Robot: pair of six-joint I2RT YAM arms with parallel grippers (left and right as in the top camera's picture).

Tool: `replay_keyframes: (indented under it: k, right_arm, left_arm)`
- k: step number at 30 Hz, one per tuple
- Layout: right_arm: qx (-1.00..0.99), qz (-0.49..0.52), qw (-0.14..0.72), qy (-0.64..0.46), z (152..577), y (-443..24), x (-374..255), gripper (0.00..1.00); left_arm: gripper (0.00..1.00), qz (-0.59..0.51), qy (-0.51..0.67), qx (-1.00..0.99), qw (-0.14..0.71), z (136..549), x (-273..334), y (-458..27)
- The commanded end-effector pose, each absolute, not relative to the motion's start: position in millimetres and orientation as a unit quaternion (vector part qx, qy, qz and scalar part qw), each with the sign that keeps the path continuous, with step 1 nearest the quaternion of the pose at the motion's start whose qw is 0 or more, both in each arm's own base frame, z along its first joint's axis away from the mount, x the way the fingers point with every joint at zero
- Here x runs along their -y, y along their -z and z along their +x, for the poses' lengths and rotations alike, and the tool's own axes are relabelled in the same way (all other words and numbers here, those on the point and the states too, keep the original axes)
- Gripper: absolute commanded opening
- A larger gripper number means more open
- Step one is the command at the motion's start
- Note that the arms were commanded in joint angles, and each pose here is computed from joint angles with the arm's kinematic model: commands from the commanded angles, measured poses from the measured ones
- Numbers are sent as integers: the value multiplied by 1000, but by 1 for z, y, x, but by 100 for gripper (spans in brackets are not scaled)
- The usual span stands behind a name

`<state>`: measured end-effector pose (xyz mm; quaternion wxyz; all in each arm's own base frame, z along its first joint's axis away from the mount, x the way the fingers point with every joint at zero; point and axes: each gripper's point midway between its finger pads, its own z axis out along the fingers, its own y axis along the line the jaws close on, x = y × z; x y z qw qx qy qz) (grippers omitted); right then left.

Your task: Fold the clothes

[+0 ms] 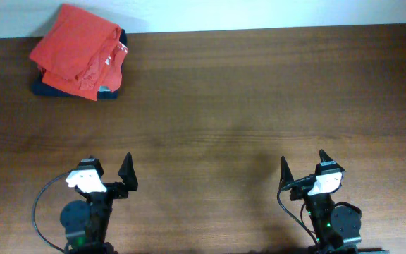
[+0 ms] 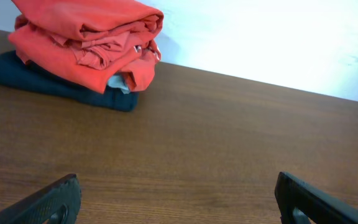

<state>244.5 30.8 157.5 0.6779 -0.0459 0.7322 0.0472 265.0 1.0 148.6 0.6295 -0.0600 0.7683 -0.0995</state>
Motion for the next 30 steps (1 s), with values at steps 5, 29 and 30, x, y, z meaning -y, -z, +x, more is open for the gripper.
replay_keyframes:
  k: [5, 29, 30]
  right_arm:
    - [-734, -35, 677, -44, 245, -155, -27, 99]
    - [-734, -35, 677, -44, 245, -155, -27, 99]
    - [-734, -35, 677, -44, 245, -155, -27, 99]
  left_arm:
    - [99, -58, 96, -764, 635, 258, 0, -135]
    - [99, -21, 34, -732, 680, 246, 1, -158]
    - [99, -21, 34, -732, 680, 246, 1, -158]
